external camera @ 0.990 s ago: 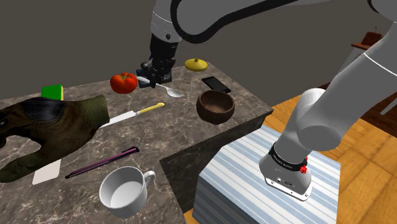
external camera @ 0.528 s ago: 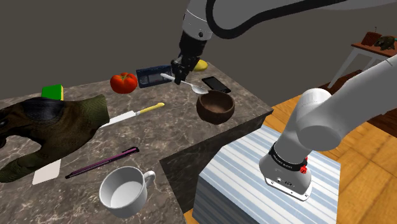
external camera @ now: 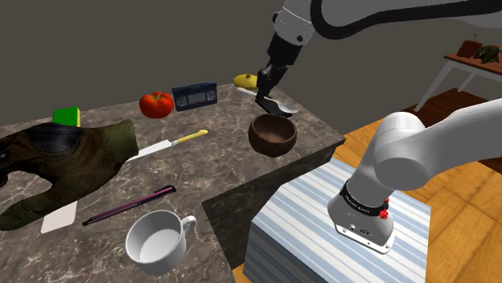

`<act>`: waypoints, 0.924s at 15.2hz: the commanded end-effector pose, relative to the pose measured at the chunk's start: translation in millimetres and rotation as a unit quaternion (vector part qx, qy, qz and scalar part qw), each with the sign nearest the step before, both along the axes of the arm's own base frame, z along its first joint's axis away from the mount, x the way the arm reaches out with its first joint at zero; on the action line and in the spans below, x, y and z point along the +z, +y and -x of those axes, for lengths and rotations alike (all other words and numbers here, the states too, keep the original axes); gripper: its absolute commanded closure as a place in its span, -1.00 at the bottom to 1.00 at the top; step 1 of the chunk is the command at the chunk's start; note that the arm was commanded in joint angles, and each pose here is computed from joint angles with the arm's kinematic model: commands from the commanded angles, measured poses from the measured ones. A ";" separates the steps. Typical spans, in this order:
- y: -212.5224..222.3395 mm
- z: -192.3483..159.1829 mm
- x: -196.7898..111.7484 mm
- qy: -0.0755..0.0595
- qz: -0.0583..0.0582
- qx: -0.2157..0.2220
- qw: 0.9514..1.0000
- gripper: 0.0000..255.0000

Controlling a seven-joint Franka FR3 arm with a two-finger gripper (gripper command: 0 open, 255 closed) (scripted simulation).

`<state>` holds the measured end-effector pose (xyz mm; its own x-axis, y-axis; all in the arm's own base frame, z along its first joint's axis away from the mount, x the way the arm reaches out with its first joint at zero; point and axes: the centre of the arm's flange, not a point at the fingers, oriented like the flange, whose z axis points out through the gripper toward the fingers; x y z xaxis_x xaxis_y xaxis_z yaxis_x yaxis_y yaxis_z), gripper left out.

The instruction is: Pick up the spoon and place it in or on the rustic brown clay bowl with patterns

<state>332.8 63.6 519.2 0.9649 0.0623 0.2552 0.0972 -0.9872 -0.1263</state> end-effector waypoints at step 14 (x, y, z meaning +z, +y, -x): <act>-28.4 22.0 -65.1 0.000 0.000 0.001 1.000 1.00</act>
<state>312.2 35.9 460.2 0.9652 0.0635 0.2537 0.0983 -0.9870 -0.1269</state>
